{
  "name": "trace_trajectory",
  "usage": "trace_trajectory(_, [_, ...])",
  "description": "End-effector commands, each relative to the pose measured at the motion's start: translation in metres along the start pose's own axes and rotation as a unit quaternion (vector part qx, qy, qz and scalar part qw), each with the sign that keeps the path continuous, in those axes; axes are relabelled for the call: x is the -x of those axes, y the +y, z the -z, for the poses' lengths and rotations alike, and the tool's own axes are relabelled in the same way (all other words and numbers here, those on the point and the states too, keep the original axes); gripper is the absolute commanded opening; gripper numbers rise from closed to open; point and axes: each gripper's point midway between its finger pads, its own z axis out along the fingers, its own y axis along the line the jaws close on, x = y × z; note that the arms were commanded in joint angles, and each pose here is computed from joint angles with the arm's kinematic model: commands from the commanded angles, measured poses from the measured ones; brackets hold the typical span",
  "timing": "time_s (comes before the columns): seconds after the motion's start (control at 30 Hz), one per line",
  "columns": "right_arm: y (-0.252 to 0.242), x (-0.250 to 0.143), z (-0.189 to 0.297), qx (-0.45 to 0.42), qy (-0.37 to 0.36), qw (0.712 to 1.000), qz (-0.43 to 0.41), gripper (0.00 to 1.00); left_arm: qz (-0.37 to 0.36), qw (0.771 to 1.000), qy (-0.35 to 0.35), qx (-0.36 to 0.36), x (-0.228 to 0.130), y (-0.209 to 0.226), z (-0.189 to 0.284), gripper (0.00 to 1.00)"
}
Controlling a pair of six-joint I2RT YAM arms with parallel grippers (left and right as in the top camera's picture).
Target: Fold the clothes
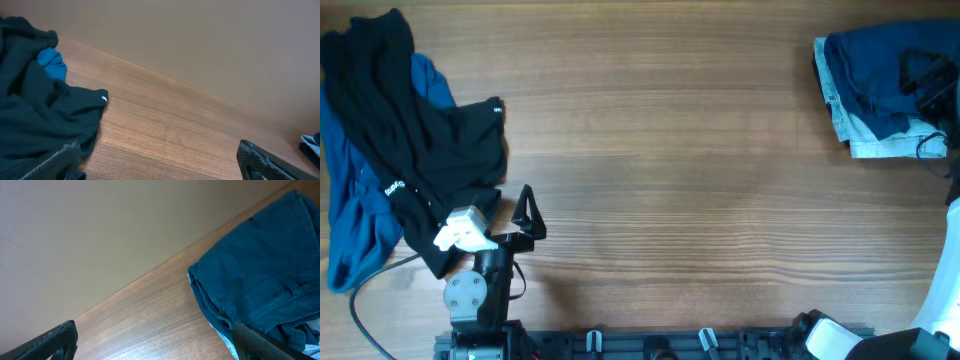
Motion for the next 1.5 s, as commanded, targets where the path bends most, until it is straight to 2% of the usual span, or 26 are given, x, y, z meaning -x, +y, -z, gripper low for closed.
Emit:
trace_trajectory(0.0, [0.0, 0.003, 0.001, -0.003, -0.005, 1.0, 0.0, 1.0, 0.005, 1.0, 0.0, 0.003, -0.001, 0.002, 0.0, 1.0])
trace_trajectory(0.17, [0.003, 0.003, 0.003, -0.001, -0.006, 1.0, 0.002, 1.0, 0.005, 1.0, 0.0, 0.003, -0.001, 0.002, 0.0, 1.0])
trace_trajectory(0.3, [0.059, 0.006, 0.027, 0.036, -0.033, 0.998, 0.051, 1.0, 0.005, 1.0, 0.0, 0.003, -0.001, 0.002, 0.0, 1.0])
trace_trajectory(0.37, [0.074, 0.003, 0.038, 0.009, -0.052, 0.996, 0.067, 1.0, 0.005, 1.0, 0.0, 0.003, -0.001, 0.002, 0.0, 1.0])
trace_trajectory(0.5, [0.119, -0.028, 0.081, -0.004, -0.105, 0.985, 0.139, 1.0, 0.005, 1.0, 0.0, 0.003, -0.001, 0.002, 0.0, 1.0])
trace_trajectory(0.67, [0.106, -0.077, 0.117, 0.023, -0.171, 0.971, 0.168, 1.0, 0.005, 1.0, 0.0, 0.003, -0.001, 0.002, 0.0, 1.0])
trace_trajectory(0.9, [0.07, -0.153, 0.112, 0.073, -0.212, 0.956, 0.19, 1.0, 0.005, 1.0, 0.0, 0.003, -0.001, 0.002, 0.0, 1.0])
trace_trajectory(1.1, [0.05, -0.184, 0.096, 0.072, -0.223, 0.944, 0.231, 1.0, 0.005, 1.0, 0.0, 0.003, -0.001, 0.002, 0.0, 1.0])
trace_trajectory(1.3, [0.055, -0.208, 0.087, 0.091, -0.214, 0.923, 0.306, 1.0, 0.005, 1.0, 0.0, 0.003, -0.001, 0.002, 0.0, 1.0])
trace_trajectory(1.47, [0.05, -0.223, 0.079, 0.103, -0.206, 0.922, 0.31, 1.0, 0.005, 1.0, 0.0, 0.003, -0.001, 0.002, 0.0, 1.0])
